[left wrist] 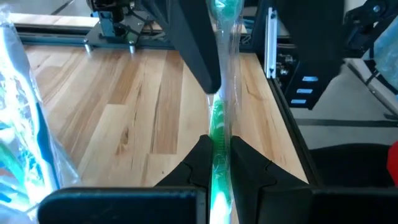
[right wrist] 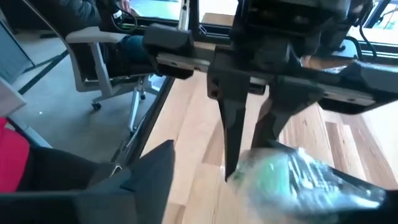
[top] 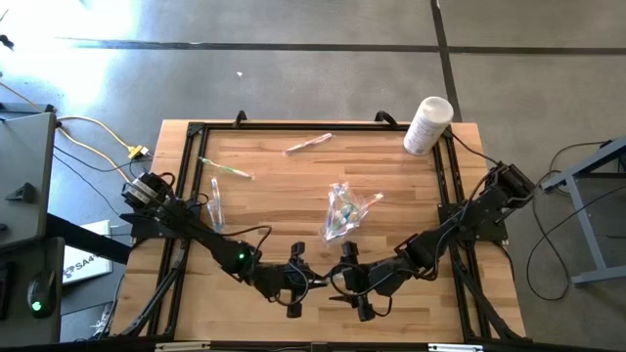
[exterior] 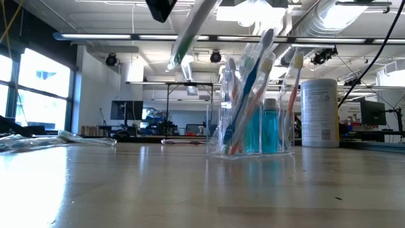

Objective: Pick & Place toothbrushing station
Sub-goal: Put the green toothbrush into the transparent organizer

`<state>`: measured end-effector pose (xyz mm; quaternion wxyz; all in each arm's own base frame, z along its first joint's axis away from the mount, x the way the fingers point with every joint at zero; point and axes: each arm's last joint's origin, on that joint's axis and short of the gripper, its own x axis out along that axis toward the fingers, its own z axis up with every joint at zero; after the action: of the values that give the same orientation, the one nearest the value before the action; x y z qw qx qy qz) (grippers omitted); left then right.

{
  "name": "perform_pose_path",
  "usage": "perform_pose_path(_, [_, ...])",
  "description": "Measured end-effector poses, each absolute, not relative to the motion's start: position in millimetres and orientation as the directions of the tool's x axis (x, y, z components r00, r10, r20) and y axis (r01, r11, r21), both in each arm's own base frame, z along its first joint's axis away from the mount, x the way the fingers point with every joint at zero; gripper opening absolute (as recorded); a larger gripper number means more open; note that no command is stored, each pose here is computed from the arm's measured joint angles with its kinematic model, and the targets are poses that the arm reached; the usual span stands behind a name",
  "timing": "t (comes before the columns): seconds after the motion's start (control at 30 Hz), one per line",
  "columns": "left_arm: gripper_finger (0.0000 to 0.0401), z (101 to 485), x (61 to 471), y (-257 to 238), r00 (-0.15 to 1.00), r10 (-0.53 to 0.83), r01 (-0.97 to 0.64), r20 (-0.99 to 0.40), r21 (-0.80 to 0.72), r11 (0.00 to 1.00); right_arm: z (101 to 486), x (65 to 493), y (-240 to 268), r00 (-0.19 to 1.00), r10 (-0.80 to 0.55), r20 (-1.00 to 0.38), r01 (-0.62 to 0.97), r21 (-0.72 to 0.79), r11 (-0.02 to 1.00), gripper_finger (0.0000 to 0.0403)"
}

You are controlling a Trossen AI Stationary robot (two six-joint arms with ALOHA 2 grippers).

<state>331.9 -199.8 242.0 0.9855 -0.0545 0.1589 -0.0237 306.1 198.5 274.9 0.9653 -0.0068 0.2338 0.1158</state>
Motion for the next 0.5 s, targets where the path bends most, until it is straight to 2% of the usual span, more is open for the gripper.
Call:
perform_pose_path(0.2, [0.0026, 245.4, 332.9, -200.4, 0.958, -0.071, 0.042, -0.279, -0.109, 0.993, 273.5, 305.4, 198.2, 0.857, 0.216, -0.467, -0.226, 0.036, 0.973, 0.0148])
perform_pose_path(0.4, [0.0026, 246.7, 333.2, -201.1, 0.959, -0.087, 0.063, -0.268, -0.098, 0.993, 271.8, 304.7, 196.8, 0.85, 0.203, -0.486, -0.218, 0.025, 0.976, 0.0028])
perform_pose_path(0.5, [0.0026, 246.5, 333.2, -201.1, 0.959, -0.087, 0.063, -0.269, -0.098, 0.993, 271.6, 304.6, 196.7, 0.851, 0.198, -0.487, -0.215, 0.021, 0.976, 0.0015])
